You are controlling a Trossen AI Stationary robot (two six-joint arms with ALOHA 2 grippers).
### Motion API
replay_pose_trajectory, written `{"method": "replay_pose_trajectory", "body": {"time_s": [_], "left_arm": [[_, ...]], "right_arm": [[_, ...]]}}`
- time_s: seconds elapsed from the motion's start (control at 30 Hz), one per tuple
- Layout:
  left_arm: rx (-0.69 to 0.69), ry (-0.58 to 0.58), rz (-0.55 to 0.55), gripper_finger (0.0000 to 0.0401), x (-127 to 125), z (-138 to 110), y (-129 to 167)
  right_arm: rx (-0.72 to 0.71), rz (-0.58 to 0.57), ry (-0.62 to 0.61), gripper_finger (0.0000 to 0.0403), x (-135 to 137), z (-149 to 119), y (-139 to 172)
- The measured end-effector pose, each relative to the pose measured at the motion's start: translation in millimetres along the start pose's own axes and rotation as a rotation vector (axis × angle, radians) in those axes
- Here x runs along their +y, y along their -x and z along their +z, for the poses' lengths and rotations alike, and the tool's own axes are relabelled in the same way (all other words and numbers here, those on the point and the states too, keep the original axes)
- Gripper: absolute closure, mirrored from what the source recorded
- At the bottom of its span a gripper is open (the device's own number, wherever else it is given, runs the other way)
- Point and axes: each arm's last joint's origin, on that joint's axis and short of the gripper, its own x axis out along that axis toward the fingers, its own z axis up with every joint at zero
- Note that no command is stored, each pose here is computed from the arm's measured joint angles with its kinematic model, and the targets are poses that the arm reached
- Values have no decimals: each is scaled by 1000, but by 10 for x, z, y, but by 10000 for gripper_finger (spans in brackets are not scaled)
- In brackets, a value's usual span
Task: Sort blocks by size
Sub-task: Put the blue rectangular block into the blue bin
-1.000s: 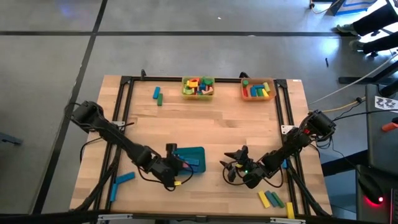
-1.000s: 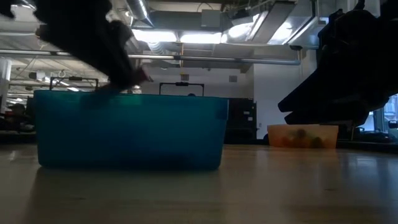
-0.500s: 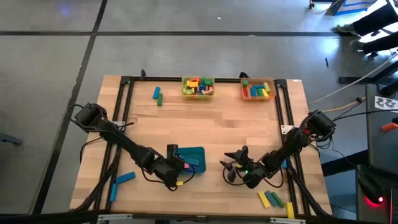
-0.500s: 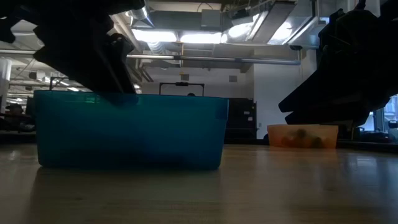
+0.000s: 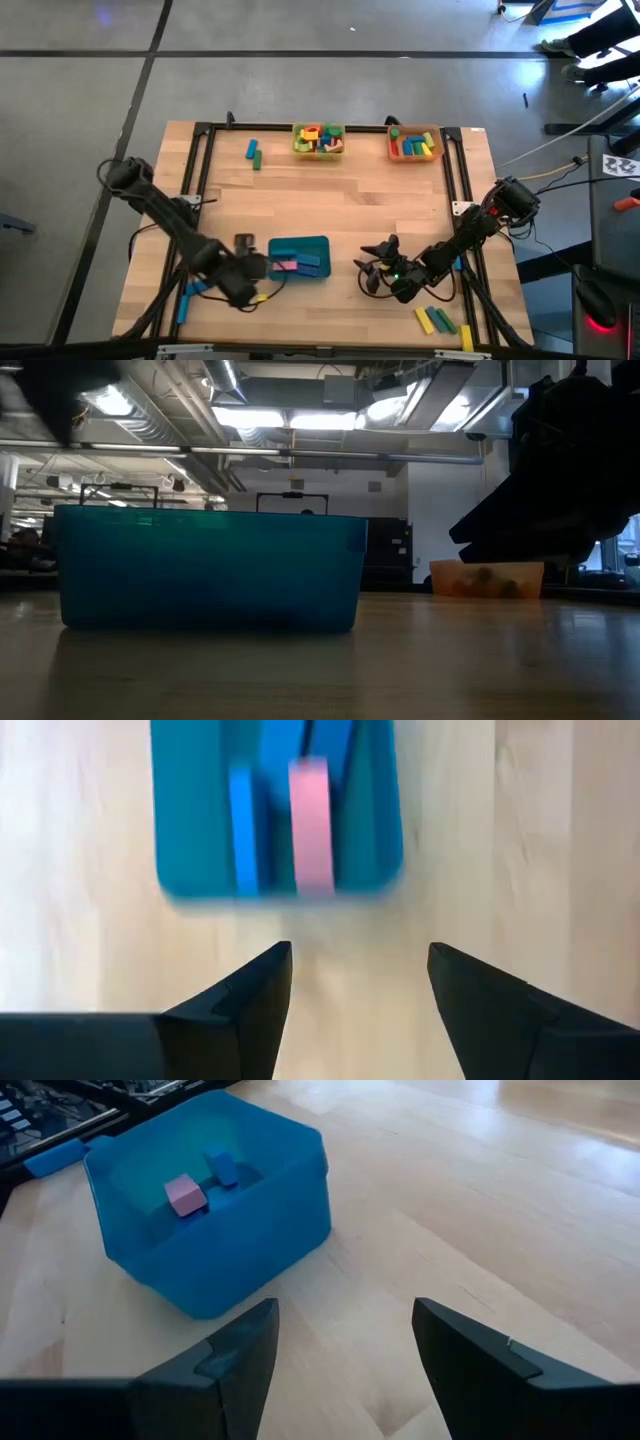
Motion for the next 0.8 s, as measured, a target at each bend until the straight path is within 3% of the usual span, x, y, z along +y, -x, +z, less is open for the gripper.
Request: {"method": "replay_pose_trajectory", "body": {"time_s": [0.27, 0.53, 0.7, 0.8], "left_arm": [[248, 174, 49, 194, -145, -527, 131], [412, 282, -10, 199, -258, -989, -148], [430, 295, -100, 199, -282, -1131, -352], [449, 290, -87, 199, -237, -1207, -432]], "right_arm": [[4, 4, -1, 169, 2, -1, 1], [4, 3, -1, 169, 1, -1, 0], [4, 4, -1, 169, 2, -1, 1], [11, 9, -1, 169, 3, -3, 0]]}}
